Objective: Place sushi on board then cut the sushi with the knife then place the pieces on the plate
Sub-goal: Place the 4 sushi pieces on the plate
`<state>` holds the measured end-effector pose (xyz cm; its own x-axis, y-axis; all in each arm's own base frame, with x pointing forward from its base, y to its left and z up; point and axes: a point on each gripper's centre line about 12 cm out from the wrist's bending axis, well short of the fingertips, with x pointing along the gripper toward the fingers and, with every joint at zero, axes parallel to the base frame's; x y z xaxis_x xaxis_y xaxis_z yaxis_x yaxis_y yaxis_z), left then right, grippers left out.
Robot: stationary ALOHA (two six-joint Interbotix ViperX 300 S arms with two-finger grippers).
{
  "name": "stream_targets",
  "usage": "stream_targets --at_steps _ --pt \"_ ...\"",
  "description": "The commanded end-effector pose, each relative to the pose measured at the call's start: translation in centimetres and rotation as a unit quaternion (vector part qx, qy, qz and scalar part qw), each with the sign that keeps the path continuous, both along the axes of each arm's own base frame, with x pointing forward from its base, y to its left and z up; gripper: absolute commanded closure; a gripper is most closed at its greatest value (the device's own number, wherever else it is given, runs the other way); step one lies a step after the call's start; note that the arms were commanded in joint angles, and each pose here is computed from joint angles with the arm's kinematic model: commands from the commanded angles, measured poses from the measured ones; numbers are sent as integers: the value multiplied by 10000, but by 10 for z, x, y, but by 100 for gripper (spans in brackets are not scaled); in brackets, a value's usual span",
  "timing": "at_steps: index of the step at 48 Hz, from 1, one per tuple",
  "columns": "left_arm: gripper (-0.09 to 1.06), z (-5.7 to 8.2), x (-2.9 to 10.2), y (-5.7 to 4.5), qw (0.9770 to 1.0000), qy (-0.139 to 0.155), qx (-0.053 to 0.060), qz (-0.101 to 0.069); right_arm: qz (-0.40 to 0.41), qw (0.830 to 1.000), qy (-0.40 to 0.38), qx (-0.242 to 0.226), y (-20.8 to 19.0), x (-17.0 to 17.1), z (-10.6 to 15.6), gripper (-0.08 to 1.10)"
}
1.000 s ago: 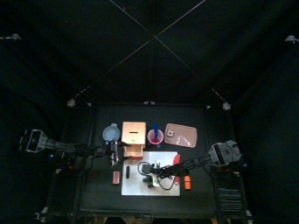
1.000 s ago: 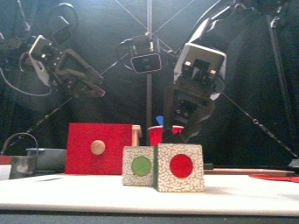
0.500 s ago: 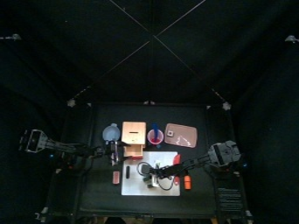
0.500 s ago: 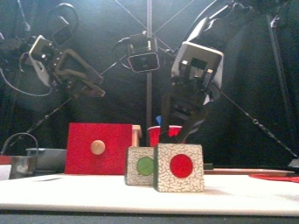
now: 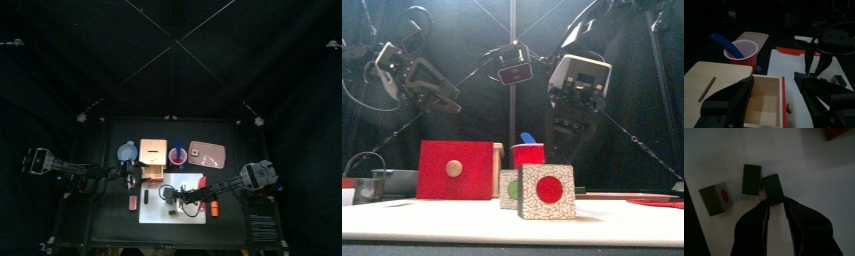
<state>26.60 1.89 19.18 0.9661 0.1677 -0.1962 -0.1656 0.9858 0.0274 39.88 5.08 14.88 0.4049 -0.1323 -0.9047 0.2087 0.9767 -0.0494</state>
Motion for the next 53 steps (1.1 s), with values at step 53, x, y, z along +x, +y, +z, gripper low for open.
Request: stream_targets --at_steps 53 --pt "-1 4 2 6 9999 -70 44 102 -3626 9260 -1004 306 -166 -159 42 53"
